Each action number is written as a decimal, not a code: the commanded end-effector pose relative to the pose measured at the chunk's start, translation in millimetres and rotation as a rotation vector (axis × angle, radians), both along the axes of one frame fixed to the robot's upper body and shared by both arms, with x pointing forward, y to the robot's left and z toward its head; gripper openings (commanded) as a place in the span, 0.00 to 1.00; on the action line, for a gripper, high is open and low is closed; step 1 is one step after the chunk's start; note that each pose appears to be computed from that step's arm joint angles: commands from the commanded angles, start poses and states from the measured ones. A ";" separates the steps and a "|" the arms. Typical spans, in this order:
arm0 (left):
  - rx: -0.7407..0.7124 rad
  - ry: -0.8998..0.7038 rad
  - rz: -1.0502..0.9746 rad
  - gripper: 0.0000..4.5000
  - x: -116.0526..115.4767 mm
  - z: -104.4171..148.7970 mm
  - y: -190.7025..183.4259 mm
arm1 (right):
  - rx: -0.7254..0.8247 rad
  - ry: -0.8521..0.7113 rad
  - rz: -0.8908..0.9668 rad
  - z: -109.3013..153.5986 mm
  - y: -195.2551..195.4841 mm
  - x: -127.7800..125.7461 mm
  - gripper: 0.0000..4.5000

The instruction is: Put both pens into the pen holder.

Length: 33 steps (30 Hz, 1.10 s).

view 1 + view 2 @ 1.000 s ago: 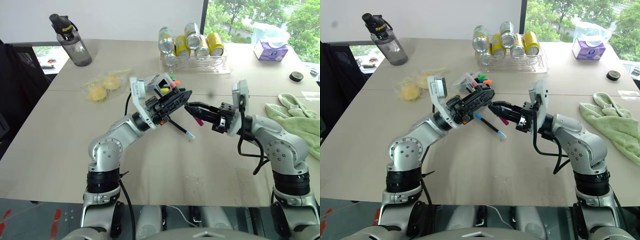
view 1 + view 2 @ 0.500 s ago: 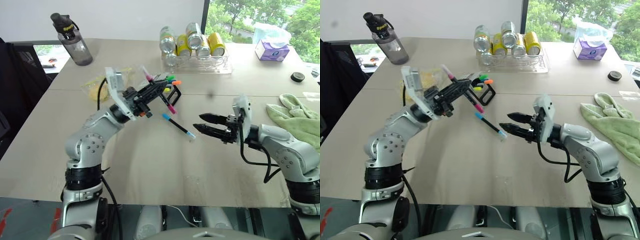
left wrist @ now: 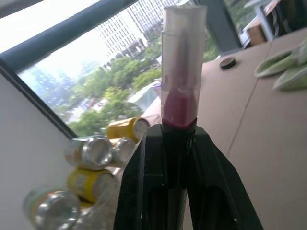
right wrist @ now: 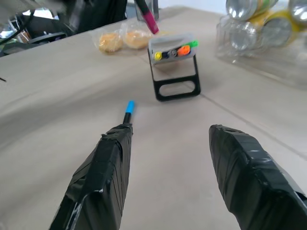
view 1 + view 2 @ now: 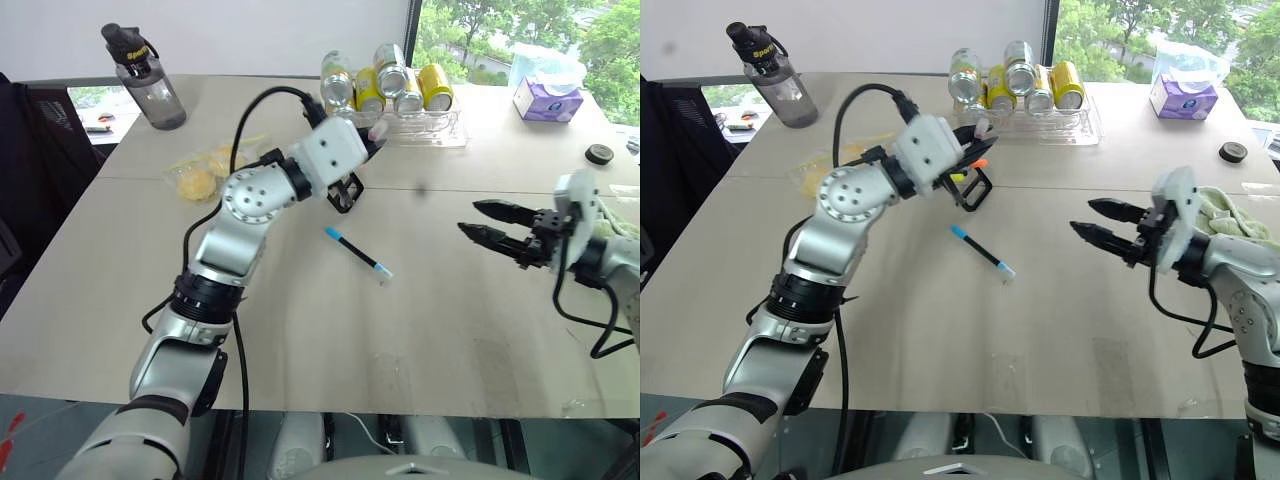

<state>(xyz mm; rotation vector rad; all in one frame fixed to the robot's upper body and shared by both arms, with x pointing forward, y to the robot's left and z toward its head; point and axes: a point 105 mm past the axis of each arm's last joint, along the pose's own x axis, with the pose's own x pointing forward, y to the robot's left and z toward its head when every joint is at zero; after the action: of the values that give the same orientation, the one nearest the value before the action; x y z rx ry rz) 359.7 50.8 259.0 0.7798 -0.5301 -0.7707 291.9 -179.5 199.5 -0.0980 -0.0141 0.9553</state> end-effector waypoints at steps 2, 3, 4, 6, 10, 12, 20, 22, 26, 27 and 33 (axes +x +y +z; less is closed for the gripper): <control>0.131 -0.290 0.130 0.00 -3.2 9.3 -4.8 | 0.048 -0.120 0.057 28.7 -15.3 -11.8 0.60; 0.139 -0.292 0.138 0.00 -2.3 6.8 -5.4 | 0.047 -0.143 0.052 30.8 -17.5 -11.6 0.60; 0.151 -0.295 0.149 0.00 -1.3 3.2 -6.1 | 0.050 -0.143 0.044 31.3 -20.5 -10.1 0.60; 0.139 -0.283 0.167 0.00 0.7 -0.8 -6.7 | 0.053 -0.138 0.034 30.6 -24.9 -7.7 0.60; 0.135 -0.286 0.205 0.00 5.3 -4.3 -6.0 | 0.062 -0.127 0.032 29.2 -28.4 -5.8 0.60; 0.118 -0.268 0.224 0.00 8.7 -6.0 -4.5 | 0.061 -0.124 0.035 29.9 -29.5 -5.6 0.60; 0.091 -0.146 0.251 0.00 20.2 -31.0 2.1 | 0.045 -0.123 0.042 32.8 -32.8 -6.1 0.60; 0.100 -0.133 0.256 0.00 24.1 -35.3 4.7 | 0.042 -0.124 0.041 33.0 -33.4 -6.8 0.60; 0.121 -0.114 0.280 0.00 36.6 -41.7 16.3 | 0.042 -0.126 0.033 33.4 -35.1 -8.5 0.60; 0.128 -0.115 0.285 0.00 39.2 -42.3 18.7 | 0.042 -0.126 0.032 33.3 -35.5 -9.3 0.60; 0.170 -0.129 0.318 0.00 53.2 -42.9 29.8 | 0.040 -0.127 0.023 32.8 -36.6 -12.1 0.60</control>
<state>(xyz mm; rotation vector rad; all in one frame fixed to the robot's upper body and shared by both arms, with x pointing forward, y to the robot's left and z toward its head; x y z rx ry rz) 413.1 81.6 198.8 1.0414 -0.3777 -0.5008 285.7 -213.8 216.3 -0.0750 -0.0966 0.9746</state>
